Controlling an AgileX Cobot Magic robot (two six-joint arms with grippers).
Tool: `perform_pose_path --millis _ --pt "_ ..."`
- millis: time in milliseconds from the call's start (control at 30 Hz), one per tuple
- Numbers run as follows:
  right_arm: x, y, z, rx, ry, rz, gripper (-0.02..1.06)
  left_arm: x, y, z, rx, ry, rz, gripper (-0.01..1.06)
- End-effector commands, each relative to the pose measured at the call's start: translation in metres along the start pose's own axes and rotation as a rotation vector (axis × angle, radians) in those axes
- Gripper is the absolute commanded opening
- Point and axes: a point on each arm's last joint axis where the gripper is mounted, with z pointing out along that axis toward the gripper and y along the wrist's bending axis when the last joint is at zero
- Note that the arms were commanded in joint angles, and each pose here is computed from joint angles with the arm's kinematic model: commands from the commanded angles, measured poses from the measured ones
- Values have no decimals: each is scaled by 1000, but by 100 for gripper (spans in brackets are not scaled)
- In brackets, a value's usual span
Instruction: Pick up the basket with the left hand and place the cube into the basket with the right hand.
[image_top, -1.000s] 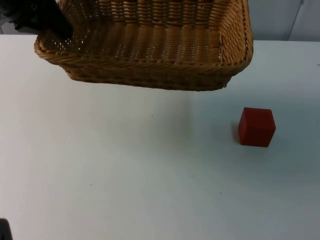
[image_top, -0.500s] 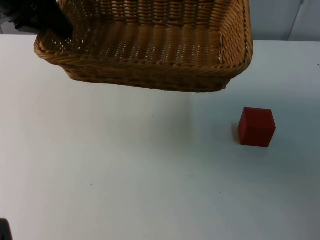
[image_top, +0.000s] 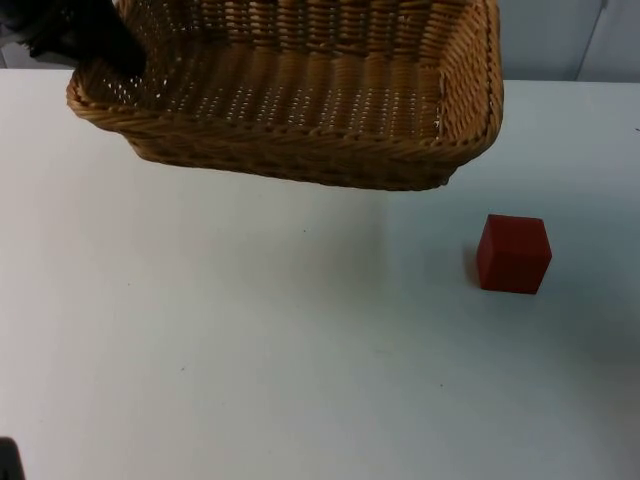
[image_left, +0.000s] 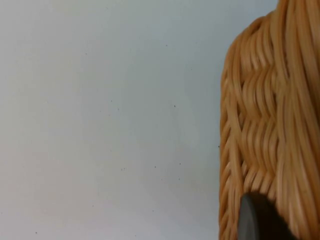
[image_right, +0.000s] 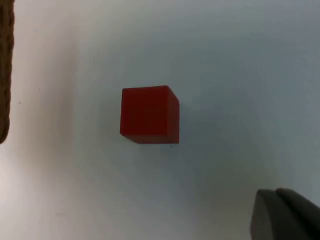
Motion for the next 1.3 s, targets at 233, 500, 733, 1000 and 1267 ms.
perform_pose_path --millis 233,500,733,1000,1267 --pt "-44 34 56 -59 152 -140 34 -5 -5 -5 28 -41 -21 0" --pt "-43 64 114 -74 193 -172 105 -5 -5 -5 25 -40 -19 0" --pt "-34 56 152 -36 209 -159 105 -5 -5 -5 27 -38 -19 0" --pt "-28 49 178 -8 200 -165 105 -5 -5 -5 20 -43 -16 0" --pt "-34 52 193 -11 194 -177 105 -5 -5 -5 20 -43 -16 0"
